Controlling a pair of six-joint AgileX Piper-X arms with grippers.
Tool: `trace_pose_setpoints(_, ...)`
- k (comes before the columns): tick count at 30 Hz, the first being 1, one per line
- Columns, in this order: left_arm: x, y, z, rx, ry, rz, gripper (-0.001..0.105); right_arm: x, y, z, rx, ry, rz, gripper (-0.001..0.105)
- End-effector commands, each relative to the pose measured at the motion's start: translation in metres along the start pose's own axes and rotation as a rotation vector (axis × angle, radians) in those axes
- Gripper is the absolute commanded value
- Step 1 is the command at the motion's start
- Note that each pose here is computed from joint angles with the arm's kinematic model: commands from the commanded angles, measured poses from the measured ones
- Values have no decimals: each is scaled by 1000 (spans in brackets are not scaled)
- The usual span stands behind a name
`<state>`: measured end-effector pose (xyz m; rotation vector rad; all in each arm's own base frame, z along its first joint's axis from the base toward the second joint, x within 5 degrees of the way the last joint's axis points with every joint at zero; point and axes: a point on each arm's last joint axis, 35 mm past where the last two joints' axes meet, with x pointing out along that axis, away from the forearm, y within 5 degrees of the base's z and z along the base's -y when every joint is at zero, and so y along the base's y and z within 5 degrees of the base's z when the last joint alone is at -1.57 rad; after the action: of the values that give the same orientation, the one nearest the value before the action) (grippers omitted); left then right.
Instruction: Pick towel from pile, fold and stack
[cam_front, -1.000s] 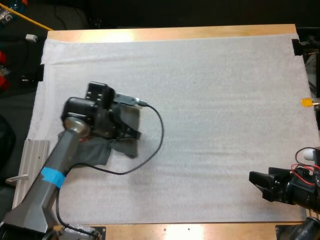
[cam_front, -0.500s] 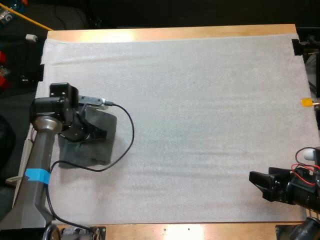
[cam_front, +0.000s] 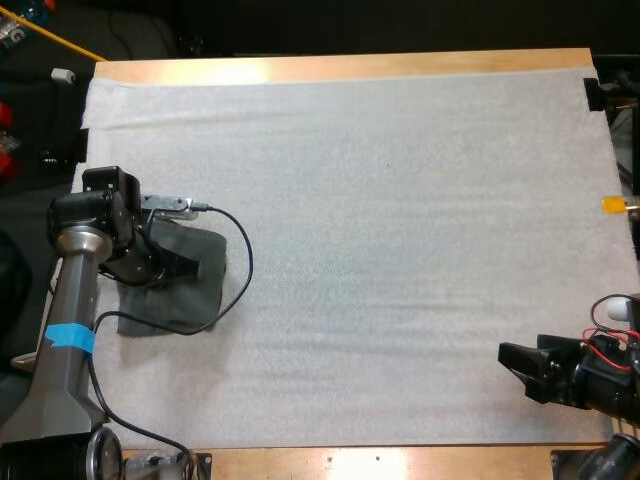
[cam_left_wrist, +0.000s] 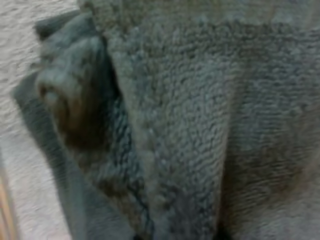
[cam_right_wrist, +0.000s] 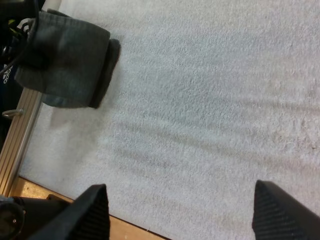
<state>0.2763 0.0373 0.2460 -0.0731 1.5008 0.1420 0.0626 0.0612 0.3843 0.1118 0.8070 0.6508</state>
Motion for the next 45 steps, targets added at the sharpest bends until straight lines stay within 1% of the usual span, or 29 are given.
trace_pose_setpoints(1, -1, 1, 1, -11, -13, 32, 41, -1, 0, 1, -13, -15, -1, 59)
trace_pose_setpoints(2, -2, 2, 2, -14, -17, 62, 52, -1, 0, 1, -13, -15, -1, 59)
trace_pose_setpoints(3, -2, 3, 2, -18, -20, 94, 61, -1, 0, 1, -13, -15, -1, 59)
trace_pose_setpoints(5, -2, 5, 2, -19, -21, 142, 68, -1, 0, 1, -13, -15, -1, 59)
trace_pose_setpoints(8, -2, 7, 2, -39, -24, 200, 65, -1, 0, 1, -13, -15, -1, 59)
trace_pose_setpoints(11, -2, 7, 2, -48, -25, 201, 64, -1, 0, 1, -13, -15, -1, 59)
trace_pose_setpoints(13, -2, 5, 2, -65, -27, 160, 64, -1, 0, 1, -13, -15, -1, 59)
trace_pose_setpoints(16, -2, 0, 6, -80, -55, 19, 64, -1, 0, 1, -13, -15, -1, 59)
trace_pose_setpoints(18, -2, -4, 11, -86, -96, -99, 64, -1, 0, 1, -13, -15, -1, 59)
trace_pose_setpoints(20, -3, -5, 15, -98, -131, -144, 64, -1, 0, 1, -13, -15, -1, 59)
trace_pose_setpoints(23, -4, -6, 22, -117, -190, -162, 64, -1, 0, 1, -13, -15, -1, 59)
trace_pose_setpoints(27, -6, -6, 29, -118, -254, -169, 64, -1, 0, 1, -13, -15, -2, 59)
trace_pose_setpoints(30, -5, -6, 32, -117, -278, -170, 64, -1, 0, 1, -13, -21, -17, 59)
trace_pose_setpoints(34, 9, -6, 37, -119, -236, -168, 64, -1, 0, 1, -13, -23, -23, 59)
trace_pose_setpoints(35, 16, -7, 38, -119, -210, -170, 64, -1, 0, 1, -13, -23, -23, 59)
trace_pose_setpoints(37, 28, -8, 41, -118, -172, -195, 64, -1, 0, 1, -13, -23, -23, 59)
trace_pose_setpoints(39, 45, -10, 45, -123, -114, -227, 64, -1, 0, 1, -13, -23, -23, 59)
trace_pose_setpoints(45, 85, -12, 47, -141, 21, -225, 64, -1, 0, 1, -13, -23, -23, 59)
